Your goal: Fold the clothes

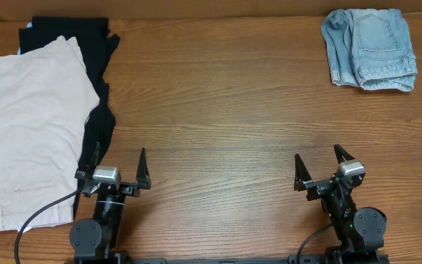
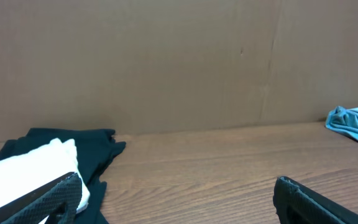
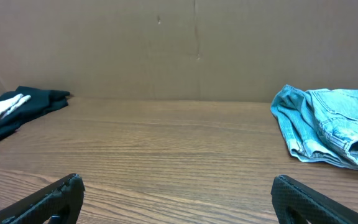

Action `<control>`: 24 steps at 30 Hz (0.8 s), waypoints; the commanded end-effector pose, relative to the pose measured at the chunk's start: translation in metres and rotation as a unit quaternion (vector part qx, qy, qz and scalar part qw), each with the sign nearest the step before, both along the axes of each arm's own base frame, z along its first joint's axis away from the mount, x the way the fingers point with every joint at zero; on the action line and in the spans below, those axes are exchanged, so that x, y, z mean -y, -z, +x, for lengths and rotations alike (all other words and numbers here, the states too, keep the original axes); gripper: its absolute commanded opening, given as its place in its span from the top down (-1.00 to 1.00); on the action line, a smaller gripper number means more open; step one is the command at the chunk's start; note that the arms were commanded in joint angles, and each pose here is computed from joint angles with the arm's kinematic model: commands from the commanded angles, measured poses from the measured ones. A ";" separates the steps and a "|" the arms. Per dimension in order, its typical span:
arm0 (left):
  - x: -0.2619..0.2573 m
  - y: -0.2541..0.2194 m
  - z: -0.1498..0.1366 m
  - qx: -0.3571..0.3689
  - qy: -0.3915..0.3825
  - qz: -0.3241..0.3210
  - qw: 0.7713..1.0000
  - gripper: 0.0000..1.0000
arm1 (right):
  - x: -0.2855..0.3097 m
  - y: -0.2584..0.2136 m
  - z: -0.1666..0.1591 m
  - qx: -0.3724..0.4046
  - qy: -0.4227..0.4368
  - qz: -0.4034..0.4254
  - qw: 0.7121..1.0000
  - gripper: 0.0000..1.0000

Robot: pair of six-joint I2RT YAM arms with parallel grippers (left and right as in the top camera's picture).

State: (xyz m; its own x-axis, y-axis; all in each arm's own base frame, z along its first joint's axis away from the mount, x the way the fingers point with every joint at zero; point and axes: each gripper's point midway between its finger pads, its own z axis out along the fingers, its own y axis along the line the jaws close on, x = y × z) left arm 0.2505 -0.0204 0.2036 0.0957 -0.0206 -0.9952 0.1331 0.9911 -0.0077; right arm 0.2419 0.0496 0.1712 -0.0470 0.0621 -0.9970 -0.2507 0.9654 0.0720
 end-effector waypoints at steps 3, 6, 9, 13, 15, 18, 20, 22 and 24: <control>-0.008 0.010 -0.002 -0.014 -0.023 -0.007 1.000 -1.00 | 0.000 0.001 0.000 0.003 0.001 0.002 1.000 -1.00; -0.009 0.022 -0.004 -0.036 -0.026 -0.007 0.999 -1.00 | 0.000 0.001 0.000 0.003 0.001 0.002 1.000 -1.00; -0.010 0.034 -0.004 -0.061 -0.029 -0.008 0.998 -1.00 | 0.000 0.001 0.000 0.003 0.001 0.002 1.000 -1.00; -0.011 0.046 -0.005 -0.084 -0.031 -0.008 0.996 -1.00 | 0.000 0.001 0.000 0.003 0.001 0.002 1.000 -1.00; -0.012 0.046 -0.005 -0.084 -0.033 -0.008 0.996 -1.00 | 0.000 0.001 0.000 0.003 0.001 0.002 1.000 -1.00; -0.012 0.046 -0.005 -0.084 -0.033 -0.008 0.996 -1.00 | 0.000 0.001 0.000 0.003 0.001 0.002 1.000 -1.00; -0.012 0.046 -0.005 -0.085 -0.033 -0.008 0.996 -1.00 | 0.000 0.001 0.000 0.003 0.001 0.002 1.000 -1.00; -0.012 0.046 -0.005 -0.085 -0.033 -0.008 0.996 -0.99 | 0.000 0.001 0.000 0.003 0.001 0.002 1.000 -1.00; -0.012 0.046 -0.005 -0.085 -0.033 -0.008 0.996 -1.00 | 0.000 0.001 0.000 0.003 0.001 0.002 1.000 -1.00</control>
State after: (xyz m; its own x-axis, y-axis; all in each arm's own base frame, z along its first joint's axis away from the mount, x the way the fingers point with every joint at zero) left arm 0.2459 -0.0130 0.1580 -0.0754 -0.0254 -0.9968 0.0852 0.9959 -0.0318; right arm 0.2419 0.0495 0.1713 -0.0467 0.0625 -0.9969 -0.2503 0.9655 0.0723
